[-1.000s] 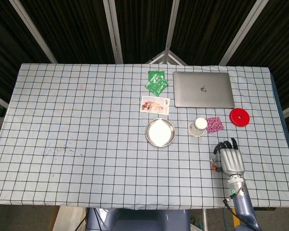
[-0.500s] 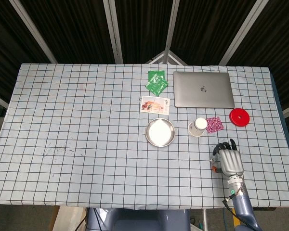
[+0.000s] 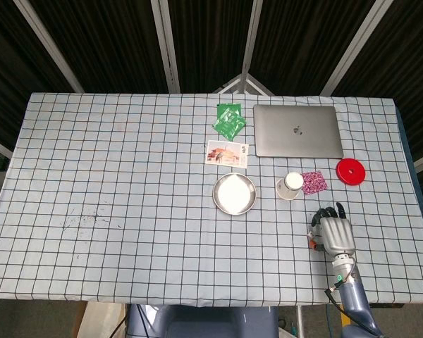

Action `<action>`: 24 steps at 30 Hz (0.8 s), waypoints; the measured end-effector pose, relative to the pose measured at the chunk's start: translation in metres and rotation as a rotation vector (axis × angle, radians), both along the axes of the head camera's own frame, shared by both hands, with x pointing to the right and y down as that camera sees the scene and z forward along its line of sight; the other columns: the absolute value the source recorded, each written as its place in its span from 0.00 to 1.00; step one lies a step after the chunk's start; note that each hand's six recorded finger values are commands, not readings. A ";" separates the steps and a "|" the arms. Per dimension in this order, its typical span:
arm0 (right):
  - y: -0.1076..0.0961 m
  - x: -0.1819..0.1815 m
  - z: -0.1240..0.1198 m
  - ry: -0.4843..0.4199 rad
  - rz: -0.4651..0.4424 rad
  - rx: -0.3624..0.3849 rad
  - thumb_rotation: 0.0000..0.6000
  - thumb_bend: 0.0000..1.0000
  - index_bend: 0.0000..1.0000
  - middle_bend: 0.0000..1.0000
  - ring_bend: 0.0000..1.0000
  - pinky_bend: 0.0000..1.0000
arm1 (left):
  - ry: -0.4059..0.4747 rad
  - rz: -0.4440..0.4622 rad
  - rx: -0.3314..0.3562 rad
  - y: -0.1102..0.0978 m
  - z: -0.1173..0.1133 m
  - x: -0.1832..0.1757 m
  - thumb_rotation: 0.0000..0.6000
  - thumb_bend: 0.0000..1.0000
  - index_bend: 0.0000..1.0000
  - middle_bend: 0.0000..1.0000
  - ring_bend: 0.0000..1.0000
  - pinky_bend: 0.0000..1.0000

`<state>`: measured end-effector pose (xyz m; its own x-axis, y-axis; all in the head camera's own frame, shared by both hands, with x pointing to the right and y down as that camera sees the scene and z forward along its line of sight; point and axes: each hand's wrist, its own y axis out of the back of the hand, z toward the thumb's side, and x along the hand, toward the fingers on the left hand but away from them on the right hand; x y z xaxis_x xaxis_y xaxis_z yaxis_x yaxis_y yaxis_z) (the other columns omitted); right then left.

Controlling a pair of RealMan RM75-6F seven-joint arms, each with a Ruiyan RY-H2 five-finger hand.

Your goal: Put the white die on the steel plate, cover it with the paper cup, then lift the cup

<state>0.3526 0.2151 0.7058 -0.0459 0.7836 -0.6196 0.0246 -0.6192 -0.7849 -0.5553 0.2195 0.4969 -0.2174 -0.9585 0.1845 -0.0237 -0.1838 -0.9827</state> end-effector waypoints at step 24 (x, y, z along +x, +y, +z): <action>0.002 -0.006 0.000 -0.007 -0.018 -0.004 1.00 0.39 0.51 0.29 0.18 0.01 | -0.006 0.005 -0.006 0.001 0.002 0.003 1.00 0.27 0.31 0.01 0.00 0.00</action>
